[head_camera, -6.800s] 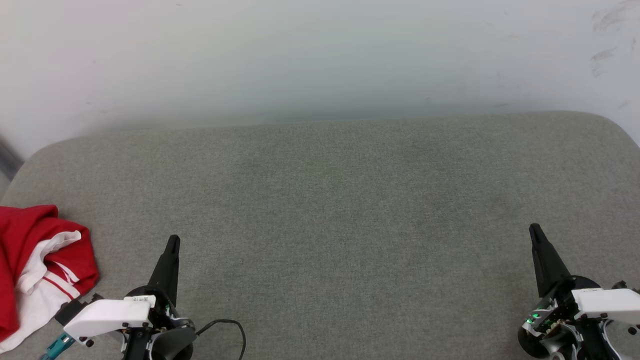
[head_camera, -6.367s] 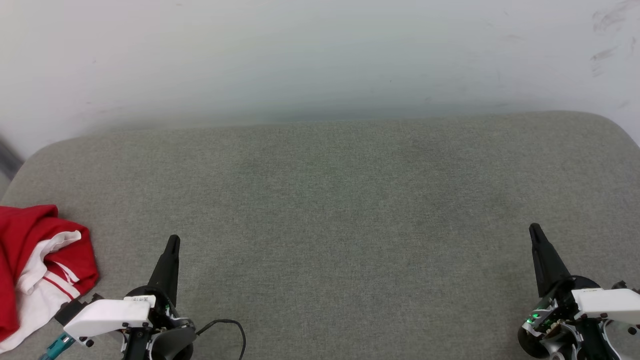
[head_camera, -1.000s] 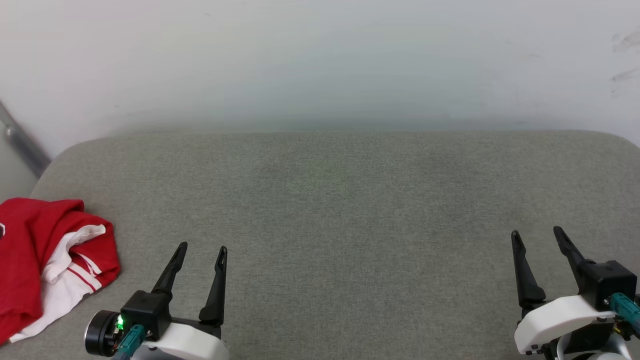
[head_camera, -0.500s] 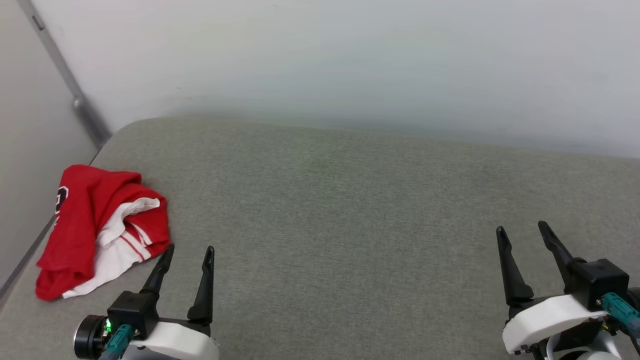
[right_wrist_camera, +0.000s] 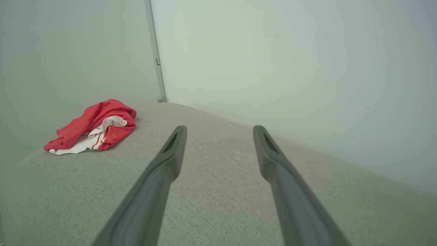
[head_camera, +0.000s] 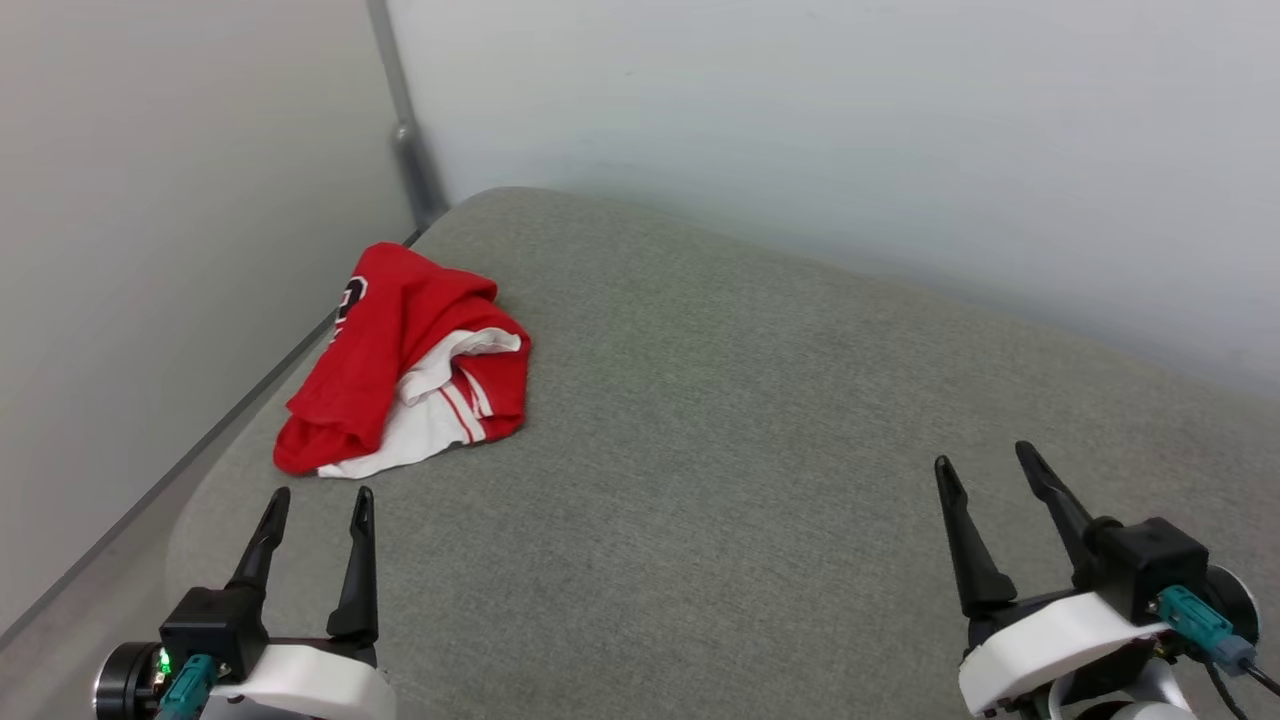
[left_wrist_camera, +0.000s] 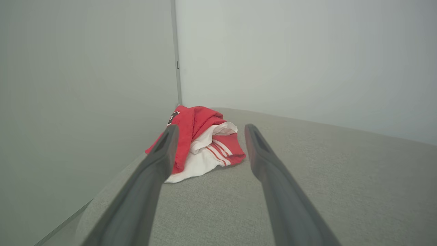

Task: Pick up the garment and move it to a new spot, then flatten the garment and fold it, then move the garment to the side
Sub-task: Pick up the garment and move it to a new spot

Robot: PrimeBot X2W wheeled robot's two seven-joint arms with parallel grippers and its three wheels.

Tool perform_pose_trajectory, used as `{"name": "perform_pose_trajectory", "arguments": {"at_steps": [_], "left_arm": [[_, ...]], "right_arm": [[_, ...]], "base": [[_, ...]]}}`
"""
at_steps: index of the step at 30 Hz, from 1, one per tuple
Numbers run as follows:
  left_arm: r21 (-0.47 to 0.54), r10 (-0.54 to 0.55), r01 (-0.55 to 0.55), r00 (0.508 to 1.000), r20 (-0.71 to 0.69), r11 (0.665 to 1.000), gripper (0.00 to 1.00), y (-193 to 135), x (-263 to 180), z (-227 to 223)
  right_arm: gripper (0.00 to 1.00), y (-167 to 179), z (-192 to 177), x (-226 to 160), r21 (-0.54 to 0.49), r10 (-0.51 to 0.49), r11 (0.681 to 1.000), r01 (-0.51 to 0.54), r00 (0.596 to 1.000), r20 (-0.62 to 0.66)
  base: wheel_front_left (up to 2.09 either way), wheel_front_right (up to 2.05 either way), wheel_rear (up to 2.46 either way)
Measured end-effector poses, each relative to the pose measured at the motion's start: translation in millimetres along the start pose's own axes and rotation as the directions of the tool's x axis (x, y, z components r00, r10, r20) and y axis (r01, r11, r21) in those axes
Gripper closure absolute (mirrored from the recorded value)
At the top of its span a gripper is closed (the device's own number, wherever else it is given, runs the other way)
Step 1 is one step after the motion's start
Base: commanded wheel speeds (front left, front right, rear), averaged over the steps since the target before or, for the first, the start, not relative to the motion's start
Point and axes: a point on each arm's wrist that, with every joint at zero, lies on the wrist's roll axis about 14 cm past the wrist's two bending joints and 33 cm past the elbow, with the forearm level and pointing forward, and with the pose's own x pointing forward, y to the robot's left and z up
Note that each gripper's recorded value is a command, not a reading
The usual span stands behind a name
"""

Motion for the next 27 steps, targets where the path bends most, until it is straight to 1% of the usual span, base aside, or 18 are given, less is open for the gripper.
{"name": "perform_pose_trajectory", "arguments": {"at_steps": [3,6,11,16,18,22,24,27], "left_arm": [[0.011,0.057,-0.057,0.998,-0.002,0.998,0.00,17.9,-10.7,1.3],[0.017,0.091,-0.091,0.996,-0.003,0.996,0.00,26.3,-13.1,2.8],[0.026,0.119,-0.119,0.993,-0.019,0.993,0.00,32.0,-17.8,-0.1],[0.030,0.127,-0.126,0.992,-0.027,0.992,0.00,32.4,-17.0,-1.7],[0.049,0.108,-0.106,0.993,-0.042,0.993,0.00,28.0,-14.5,-5.4],[0.043,0.061,-0.059,0.996,-0.064,0.997,0.00,15.9,3.1,-12.0],[0.051,0.033,-0.029,0.997,-0.077,0.998,0.00,11.0,18.6,-13.3],[0.071,-0.003,0.008,0.998,-0.068,0.997,0.00,6.8,51.2,-1.7]], "right_arm": [[0.00,20.8,-3.2,10.4,0.006,0.067,0.998,-0.067,0.998,-0.008],[0.00,32.4,-4.5,21.5,0.017,0.108,0.994,-0.108,0.994,-0.006],[0.00,40.6,-11.3,31.4,0.029,0.140,0.990,-0.139,0.990,-0.019],[0.00,41.3,-15.1,36.8,0.029,0.146,0.989,-0.146,0.989,-0.025],[0.00,40.3,-16.7,38.5,0.031,0.145,0.989,-0.145,0.989,-0.027],[0.00,32.0,-20.9,43.8,0.028,0.128,0.991,-0.127,0.991,-0.034],[0.00,25.3,-24.9,46.1,0.028,0.113,0.993,-0.112,0.993,-0.044],[0.00,16.1,-30.5,48.8,0.031,0.093,0.995,-0.091,0.994,-0.057]], "base": [[0.00,0.00,0.00],[0.00,0.00,0.00],[0.00,0.00,0.00],[0.00,0.00,0.00],[0.00,0.00,0.00],[0.00,0.00,0.00],[0.00,0.00,0.00],[0.00,0.00,0.00]]}}
